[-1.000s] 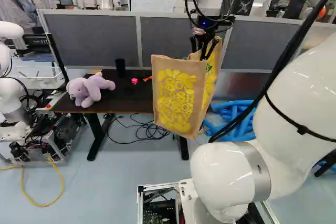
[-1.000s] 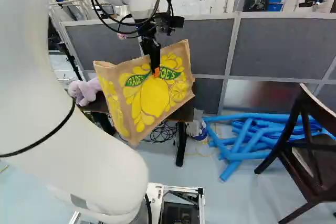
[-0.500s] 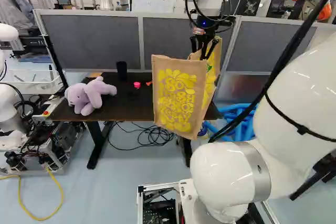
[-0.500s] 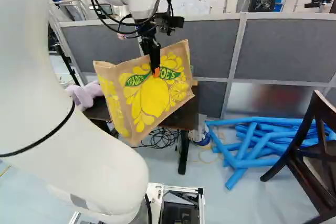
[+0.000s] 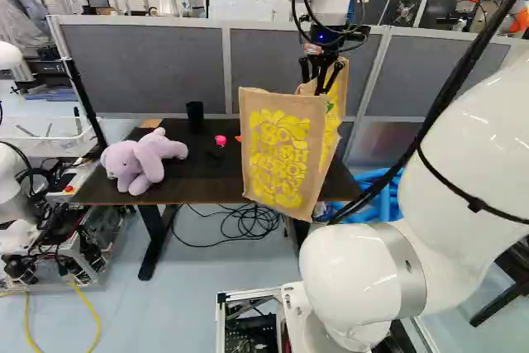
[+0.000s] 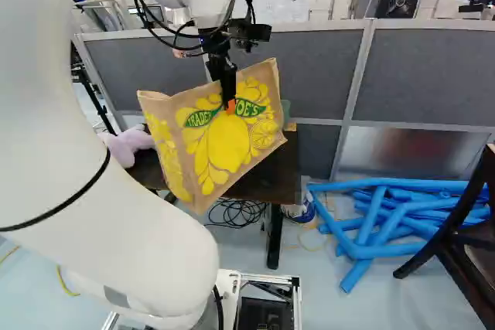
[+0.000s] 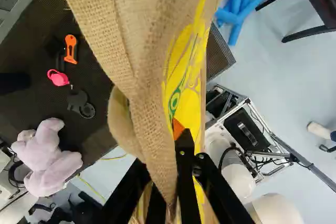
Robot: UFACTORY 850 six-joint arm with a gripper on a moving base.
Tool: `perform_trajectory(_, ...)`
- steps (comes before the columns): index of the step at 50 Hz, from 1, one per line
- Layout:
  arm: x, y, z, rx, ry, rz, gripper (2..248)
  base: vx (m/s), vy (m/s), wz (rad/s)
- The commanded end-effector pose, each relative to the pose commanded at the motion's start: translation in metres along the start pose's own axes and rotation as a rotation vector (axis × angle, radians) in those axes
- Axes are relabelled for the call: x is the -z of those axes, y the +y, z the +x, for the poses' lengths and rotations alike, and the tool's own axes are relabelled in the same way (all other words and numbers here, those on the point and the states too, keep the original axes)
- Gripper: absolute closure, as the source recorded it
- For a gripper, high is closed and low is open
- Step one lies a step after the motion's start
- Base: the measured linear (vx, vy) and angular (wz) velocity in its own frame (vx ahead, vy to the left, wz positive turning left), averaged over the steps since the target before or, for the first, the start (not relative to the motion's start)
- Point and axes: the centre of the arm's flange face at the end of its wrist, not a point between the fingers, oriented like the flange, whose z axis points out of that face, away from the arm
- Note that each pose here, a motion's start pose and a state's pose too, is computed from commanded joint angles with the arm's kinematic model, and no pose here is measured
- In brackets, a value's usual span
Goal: Pick up the bag on the ground and place it on the table
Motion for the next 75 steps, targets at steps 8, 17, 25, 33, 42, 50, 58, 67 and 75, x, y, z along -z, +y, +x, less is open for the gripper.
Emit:
perform_trajectory(8,0.0,0.0,0.0,0.0,0.0,0.0,228,0.098,0.058,-0.011)
perform_trajectory(17,0.0,-0.007,0.002,0.01,-0.001,0.0,228,0.033,0.02,-0.004)
perform_trajectory(25,0.0,-0.012,0.004,0.016,-0.001,0.0,228,0.0,0.0,0.0)
perform_trajectory(33,0.0,-0.02,0.006,0.025,-0.004,0.003,228,0.0,0.0,0.0)
perform_trajectory(42,0.0,-0.032,0.009,0.033,-0.013,0.013,228,0.0,0.0,0.0)
perform_trajectory(50,0.0,-0.04,0.009,0.039,-0.022,0.024,228,0.0,0.0,0.0)
perform_trajectory(58,0.0,-0.048,0.008,0.044,-0.032,0.036,228,0.0,0.0,0.0)
perform_trajectory(67,-0.001,-0.056,0.006,0.051,-0.044,0.048,228,0.0,0.0,0.0)
perform_trajectory(75,-0.01,-0.066,0.008,0.06,-0.062,0.039,228,0.0,0.0,0.0)
